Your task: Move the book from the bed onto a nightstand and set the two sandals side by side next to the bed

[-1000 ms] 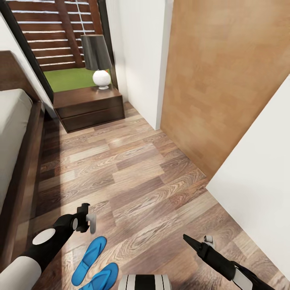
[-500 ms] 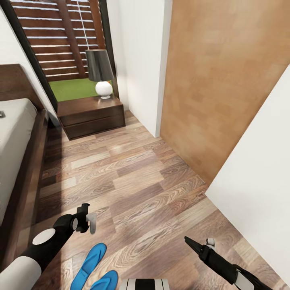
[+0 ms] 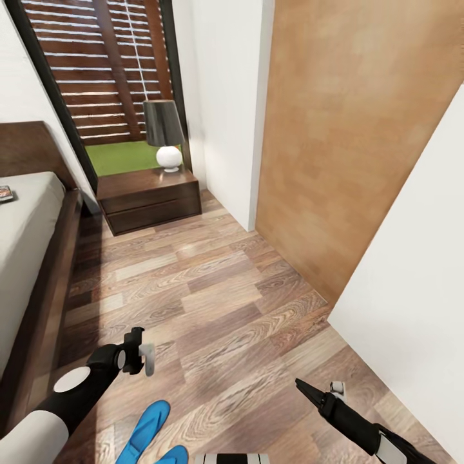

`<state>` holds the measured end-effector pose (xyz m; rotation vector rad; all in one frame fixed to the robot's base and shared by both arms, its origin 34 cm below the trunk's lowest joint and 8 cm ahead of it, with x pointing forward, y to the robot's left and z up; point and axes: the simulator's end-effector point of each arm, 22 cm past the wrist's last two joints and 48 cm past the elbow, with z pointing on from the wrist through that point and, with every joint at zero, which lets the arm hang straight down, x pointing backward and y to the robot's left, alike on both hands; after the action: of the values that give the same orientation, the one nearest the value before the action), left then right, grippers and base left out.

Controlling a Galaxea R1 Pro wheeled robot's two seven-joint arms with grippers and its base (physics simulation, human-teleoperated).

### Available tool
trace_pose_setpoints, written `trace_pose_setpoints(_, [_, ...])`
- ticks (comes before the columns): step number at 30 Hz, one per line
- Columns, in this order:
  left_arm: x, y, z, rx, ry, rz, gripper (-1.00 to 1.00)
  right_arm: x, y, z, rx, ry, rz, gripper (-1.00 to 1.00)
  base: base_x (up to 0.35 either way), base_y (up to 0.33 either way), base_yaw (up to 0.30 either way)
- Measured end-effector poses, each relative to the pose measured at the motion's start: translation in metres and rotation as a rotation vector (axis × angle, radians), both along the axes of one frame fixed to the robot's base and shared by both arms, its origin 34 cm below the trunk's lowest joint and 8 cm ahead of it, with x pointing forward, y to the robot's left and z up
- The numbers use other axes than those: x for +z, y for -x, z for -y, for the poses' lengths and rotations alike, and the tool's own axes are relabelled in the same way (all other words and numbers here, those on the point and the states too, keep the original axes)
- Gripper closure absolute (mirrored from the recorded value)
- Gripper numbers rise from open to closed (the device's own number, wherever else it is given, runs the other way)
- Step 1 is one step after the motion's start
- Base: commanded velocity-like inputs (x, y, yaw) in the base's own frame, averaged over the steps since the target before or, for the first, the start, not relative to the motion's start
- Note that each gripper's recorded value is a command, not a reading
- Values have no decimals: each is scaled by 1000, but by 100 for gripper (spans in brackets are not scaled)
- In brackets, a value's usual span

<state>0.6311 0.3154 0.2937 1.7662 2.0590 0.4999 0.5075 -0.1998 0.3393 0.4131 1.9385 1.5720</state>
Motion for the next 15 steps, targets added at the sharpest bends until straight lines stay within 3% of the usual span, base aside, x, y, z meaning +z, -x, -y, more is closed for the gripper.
trace_pose_setpoints(15, [30,-8,4,22,28,45,-100,28,-9,0,-1,-1,58,-100,0,0,0])
